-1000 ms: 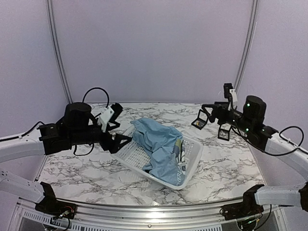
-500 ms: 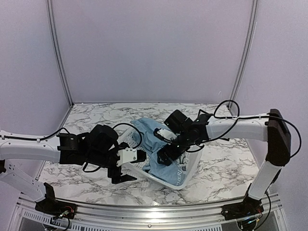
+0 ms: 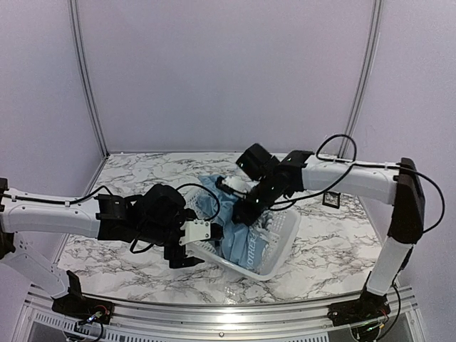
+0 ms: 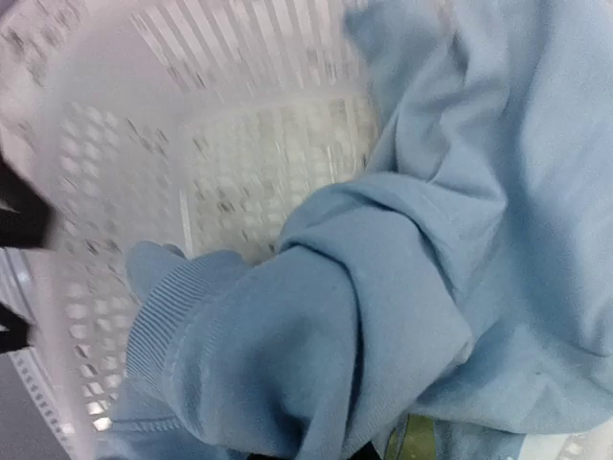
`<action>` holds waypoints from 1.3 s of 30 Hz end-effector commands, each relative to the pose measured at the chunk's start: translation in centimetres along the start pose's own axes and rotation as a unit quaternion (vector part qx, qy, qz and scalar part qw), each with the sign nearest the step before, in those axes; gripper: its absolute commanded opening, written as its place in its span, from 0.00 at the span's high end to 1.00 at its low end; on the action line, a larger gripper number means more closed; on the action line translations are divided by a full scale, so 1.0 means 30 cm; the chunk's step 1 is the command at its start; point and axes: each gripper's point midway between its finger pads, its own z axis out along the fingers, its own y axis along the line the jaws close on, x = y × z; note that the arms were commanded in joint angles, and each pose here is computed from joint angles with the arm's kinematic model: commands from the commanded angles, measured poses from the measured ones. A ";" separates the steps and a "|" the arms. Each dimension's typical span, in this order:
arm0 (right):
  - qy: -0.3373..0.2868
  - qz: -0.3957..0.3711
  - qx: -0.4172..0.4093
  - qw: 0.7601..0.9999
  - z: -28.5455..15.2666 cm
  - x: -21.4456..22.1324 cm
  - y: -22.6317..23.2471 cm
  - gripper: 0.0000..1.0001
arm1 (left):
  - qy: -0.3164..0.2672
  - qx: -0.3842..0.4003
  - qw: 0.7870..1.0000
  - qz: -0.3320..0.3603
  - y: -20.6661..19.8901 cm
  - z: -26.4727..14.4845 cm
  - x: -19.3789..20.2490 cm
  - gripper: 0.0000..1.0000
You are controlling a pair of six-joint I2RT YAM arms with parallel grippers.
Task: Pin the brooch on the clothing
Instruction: Pick up the crumpled clothing from the bin, then move the bin to the corner of the board.
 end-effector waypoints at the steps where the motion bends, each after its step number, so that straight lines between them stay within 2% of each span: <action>1: -0.319 -0.068 0.004 0.945 -0.753 -0.426 0.101 1.00 | 0.014 -0.005 1.000 -0.002 0.007 -0.008 0.005 0.04; 4: -0.482 -0.063 0.054 0.872 -1.194 -0.491 0.077 1.00 | 0.005 -0.007 1.000 -0.003 0.015 -0.022 -0.013 0.04; 6: -0.555 -0.059 0.082 0.826 -1.400 -0.476 0.065 1.00 | 0.001 -0.009 1.000 -0.003 0.022 -0.023 -0.026 0.04; 9: -0.619 -0.058 0.119 0.774 -1.576 -0.435 0.057 1.00 | 0.009 -0.012 1.000 -0.001 0.032 -0.002 -0.029 0.04; 12: -0.639 -0.044 0.159 0.751 -1.650 -0.408 0.025 1.00 | 0.023 -0.009 1.000 0.006 0.034 0.038 -0.024 0.04; 16: -0.640 -0.030 0.202 0.741 -1.679 -0.382 -0.019 1.00 | 0.057 -0.004 0.998 0.021 0.033 0.105 0.009 0.06; 19: -0.634 -0.025 0.212 0.743 -1.669 -0.372 -0.033 1.00 | 0.090 0.026 0.995 0.030 0.002 0.150 0.043 0.18; 21: -0.628 -0.022 0.214 0.747 -1.659 -0.367 -0.039 1.00 | 0.101 0.044 0.993 0.031 -0.016 0.166 0.052 0.31; 23: -0.627 -0.018 0.219 0.748 -1.653 -0.358 -0.047 1.00 | 0.108 0.046 0.993 0.027 -0.016 0.177 0.055 0.51; 26: -0.624 -0.013 0.224 0.748 -1.644 -0.348 -0.058 1.00 | 0.105 0.020 0.994 -0.004 0.028 0.164 0.021 0.91; 27: -0.622 -0.013 0.223 0.750 -1.636 -0.348 -0.059 1.00 | 0.101 0.000 0.995 -0.025 0.061 0.148 0.004 1.00; 30: -0.618 -0.011 0.223 0.754 -1.623 -0.345 -0.063 1.00 | 0.092 -0.060 0.984 -0.137 0.220 0.095 -0.016 1.00; 32: -0.617 -0.009 0.223 0.754 -1.617 -0.343 -0.065 1.00 | 0.124 -0.091 0.962 -0.223 0.332 0.056 0.058 1.00; 34: -0.617 -0.009 0.222 0.755 -1.611 -0.342 -0.066 1.00 | 0.156 -0.136 0.929 -0.307 0.454 0.016 0.172 1.00; 37: -0.616 -0.008 0.218 0.757 -1.596 -0.345 -0.067 1.00 | 0.177 -0.194 0.863 -0.432 0.626 -0.057 0.379 1.00; 39: -0.615 -0.007 0.216 0.758 -1.585 -0.348 -0.068 1.00 | 0.188 -0.235 0.822 -0.484 0.734 -0.118 0.508 1.00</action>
